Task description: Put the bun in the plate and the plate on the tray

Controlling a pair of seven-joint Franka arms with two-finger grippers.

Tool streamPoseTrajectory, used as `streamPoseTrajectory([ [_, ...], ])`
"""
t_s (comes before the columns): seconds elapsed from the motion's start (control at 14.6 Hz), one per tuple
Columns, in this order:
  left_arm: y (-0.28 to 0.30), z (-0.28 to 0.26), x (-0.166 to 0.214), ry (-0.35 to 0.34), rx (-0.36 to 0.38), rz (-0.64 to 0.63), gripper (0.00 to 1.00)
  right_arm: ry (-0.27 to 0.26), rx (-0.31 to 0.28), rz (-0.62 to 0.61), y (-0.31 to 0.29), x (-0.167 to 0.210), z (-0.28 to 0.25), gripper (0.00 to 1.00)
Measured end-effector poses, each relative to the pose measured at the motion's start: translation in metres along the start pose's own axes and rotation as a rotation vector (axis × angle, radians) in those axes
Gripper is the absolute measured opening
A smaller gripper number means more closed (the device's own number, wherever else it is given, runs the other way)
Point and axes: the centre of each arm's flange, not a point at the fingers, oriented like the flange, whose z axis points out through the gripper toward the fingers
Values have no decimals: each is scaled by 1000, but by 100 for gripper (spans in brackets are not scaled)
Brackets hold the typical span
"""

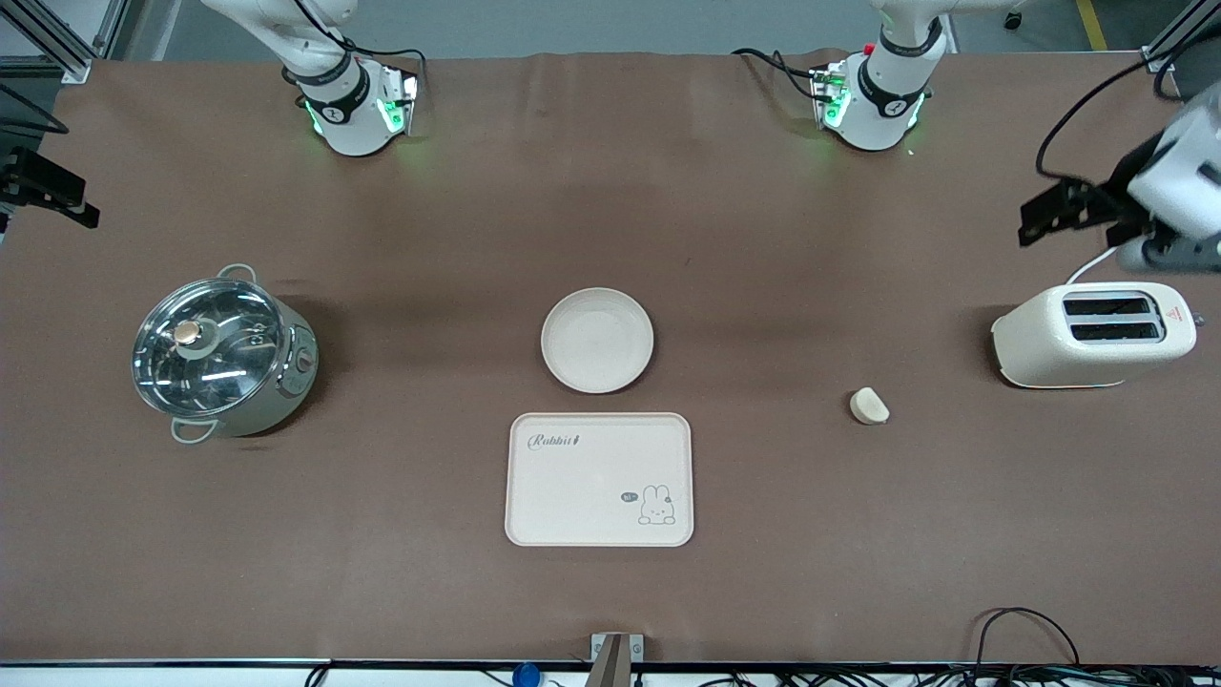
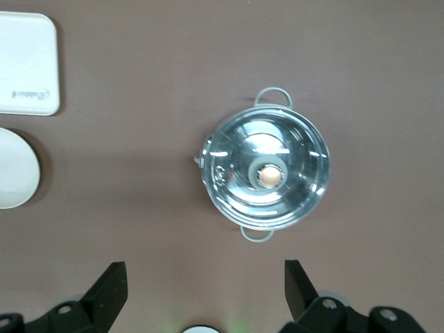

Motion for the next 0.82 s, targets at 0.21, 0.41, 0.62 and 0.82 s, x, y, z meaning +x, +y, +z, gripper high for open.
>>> streamPoseTrajectory([
  [0.21,2,54,38,-8,-9,-134,100,19,35,-30,-18,7,3,100],
  [0.41,6,123,60,28,-22,-277,100,-2,41,-26,-37,22,35,100],
  [0.62,18,203,68,82,-50,-386,100,-45,71,16,-68,35,85,100],
  [0.82,30,285,76,115,-88,-484,100,-135,84,116,-117,32,143,100],
])
